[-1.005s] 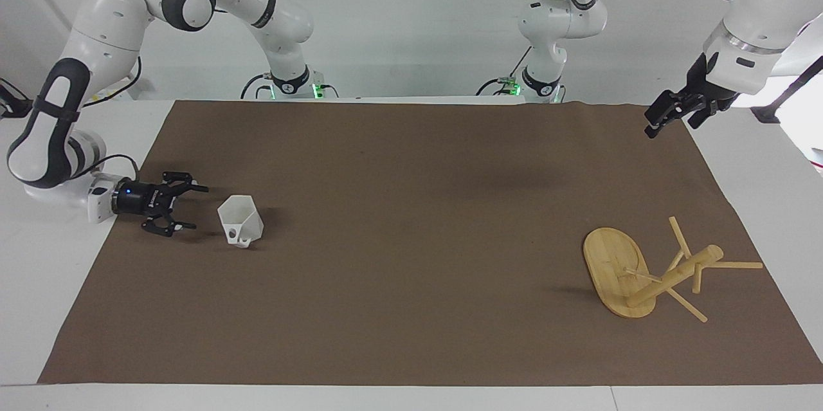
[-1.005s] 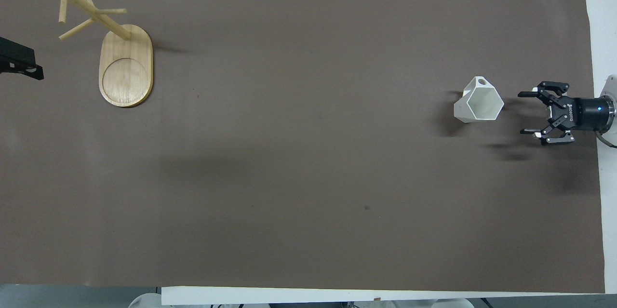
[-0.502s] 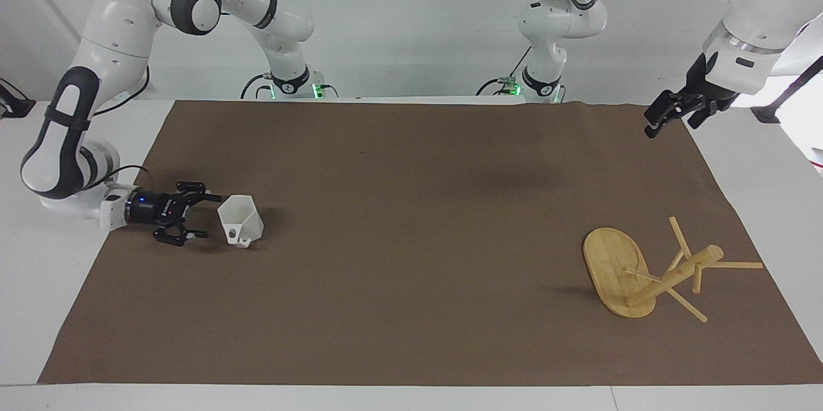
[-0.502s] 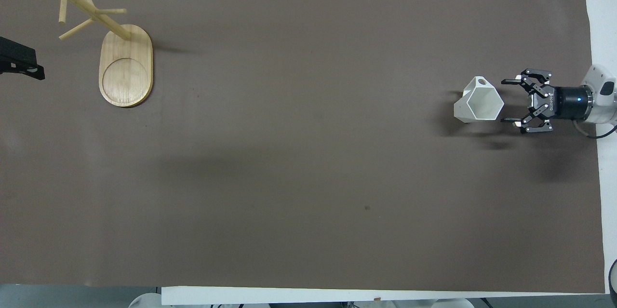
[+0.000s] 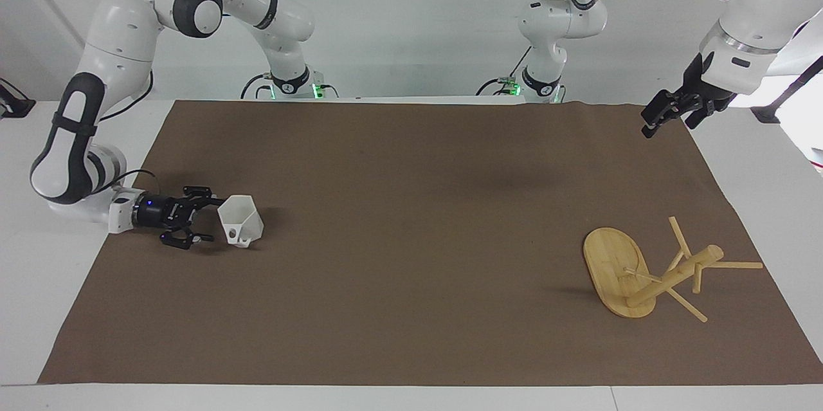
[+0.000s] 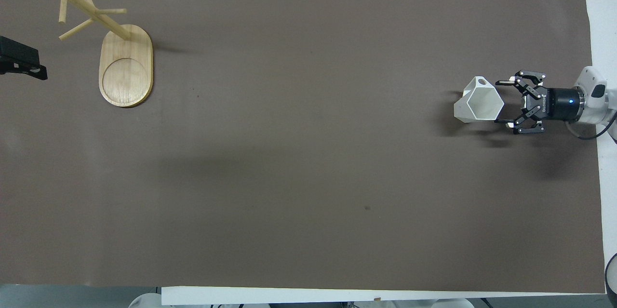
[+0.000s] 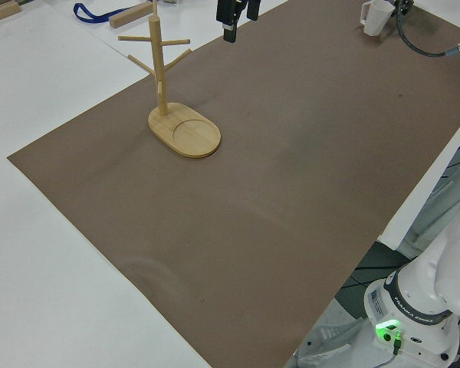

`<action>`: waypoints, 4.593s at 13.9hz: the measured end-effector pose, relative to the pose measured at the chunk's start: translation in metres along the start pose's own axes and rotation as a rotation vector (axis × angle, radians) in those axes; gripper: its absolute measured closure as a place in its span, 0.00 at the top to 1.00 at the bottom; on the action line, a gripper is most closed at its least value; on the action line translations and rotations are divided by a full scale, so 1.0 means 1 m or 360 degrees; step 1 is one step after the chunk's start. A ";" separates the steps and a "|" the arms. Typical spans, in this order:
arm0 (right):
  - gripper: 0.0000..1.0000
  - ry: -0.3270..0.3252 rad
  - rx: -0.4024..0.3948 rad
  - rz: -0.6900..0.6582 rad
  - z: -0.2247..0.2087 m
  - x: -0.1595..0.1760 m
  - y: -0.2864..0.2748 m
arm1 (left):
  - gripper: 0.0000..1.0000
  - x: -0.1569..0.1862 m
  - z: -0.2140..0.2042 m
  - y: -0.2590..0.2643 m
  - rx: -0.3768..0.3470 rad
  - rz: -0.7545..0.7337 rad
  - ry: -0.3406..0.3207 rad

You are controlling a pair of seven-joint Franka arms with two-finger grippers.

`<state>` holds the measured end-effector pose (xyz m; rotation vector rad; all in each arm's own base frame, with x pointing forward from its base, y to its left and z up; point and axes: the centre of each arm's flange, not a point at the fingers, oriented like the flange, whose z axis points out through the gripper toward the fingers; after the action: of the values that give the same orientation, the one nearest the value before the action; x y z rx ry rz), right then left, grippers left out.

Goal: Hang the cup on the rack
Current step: 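Close the right gripper on the white cup's rim, then carry the cup toward the left gripper while the left gripper reaches in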

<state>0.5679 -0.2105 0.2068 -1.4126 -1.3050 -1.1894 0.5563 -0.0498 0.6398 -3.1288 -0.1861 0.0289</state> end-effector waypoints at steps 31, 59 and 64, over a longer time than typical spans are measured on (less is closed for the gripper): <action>0.78 0.0066 0.0069 -0.0118 0.078 -0.009 0.001 | 1.00 0.000 0.000 -0.002 0.0000 -0.0006 0.0000; 0.78 -0.0116 -0.0225 0.0005 0.542 0.200 -0.044 | 0.96 -0.069 0.125 0.244 -0.0173 0.0291 0.0169; 0.78 -0.0117 -0.0217 -0.0019 0.544 0.201 -0.046 | 0.96 -0.051 0.140 0.279 -0.0178 0.0340 0.0168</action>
<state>0.5730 0.3627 0.3034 -1.5611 -1.3046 -1.2650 0.5361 -0.3320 0.4987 -3.2348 0.1533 -0.1503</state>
